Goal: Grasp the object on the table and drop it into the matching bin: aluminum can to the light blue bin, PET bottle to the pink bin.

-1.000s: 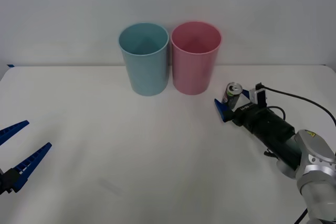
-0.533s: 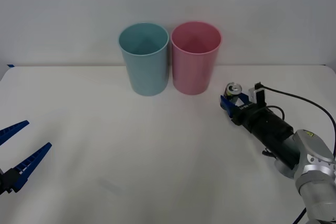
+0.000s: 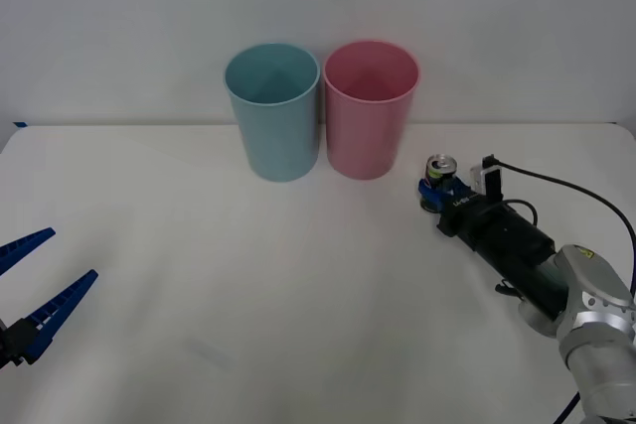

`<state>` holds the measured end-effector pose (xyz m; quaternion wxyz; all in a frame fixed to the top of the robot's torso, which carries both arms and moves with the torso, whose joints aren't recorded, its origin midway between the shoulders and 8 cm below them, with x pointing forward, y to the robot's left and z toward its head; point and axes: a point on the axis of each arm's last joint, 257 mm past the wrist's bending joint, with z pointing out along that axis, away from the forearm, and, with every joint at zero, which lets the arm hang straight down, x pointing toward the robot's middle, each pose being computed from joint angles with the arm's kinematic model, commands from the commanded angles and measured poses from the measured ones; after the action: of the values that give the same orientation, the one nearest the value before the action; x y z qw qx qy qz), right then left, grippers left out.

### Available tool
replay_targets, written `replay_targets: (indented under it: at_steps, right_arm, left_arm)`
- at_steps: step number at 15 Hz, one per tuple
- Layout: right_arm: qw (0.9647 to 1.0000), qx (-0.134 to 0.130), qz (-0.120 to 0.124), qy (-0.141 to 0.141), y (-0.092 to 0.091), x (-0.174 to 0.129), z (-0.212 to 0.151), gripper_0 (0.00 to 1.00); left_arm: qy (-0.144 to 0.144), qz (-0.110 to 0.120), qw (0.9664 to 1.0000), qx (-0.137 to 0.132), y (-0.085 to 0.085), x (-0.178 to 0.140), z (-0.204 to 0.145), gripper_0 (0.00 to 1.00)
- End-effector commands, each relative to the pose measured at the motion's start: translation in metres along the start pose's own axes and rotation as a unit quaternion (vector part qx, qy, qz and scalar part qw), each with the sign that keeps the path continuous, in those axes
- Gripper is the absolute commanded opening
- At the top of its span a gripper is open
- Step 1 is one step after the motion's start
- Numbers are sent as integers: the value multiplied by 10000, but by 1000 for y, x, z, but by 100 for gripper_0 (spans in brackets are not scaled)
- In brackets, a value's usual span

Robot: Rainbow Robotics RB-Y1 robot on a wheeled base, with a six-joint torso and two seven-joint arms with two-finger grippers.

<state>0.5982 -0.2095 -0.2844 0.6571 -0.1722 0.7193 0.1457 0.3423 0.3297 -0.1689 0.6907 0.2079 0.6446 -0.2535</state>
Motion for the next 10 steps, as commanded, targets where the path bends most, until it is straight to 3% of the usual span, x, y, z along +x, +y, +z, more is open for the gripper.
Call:
replay_targets:
  at_steps: [1, 3, 10]
  right_arm:
    - [9999, -92, 1, -91, 2, -6, -4, 0]
    - [9997, -114, -93, -181, 2, -13, -13, 0]
    - [9963, -613, 338, -507, 33, -53, -67, 0]
  left_arm:
    - [0, 0, 10000, 0, 0, 0, 0, 100]
    - [0, 0, 10000, 0, 0, 0, 0, 100]
    - [0, 0, 10000, 0, 0, 0, 0, 100]
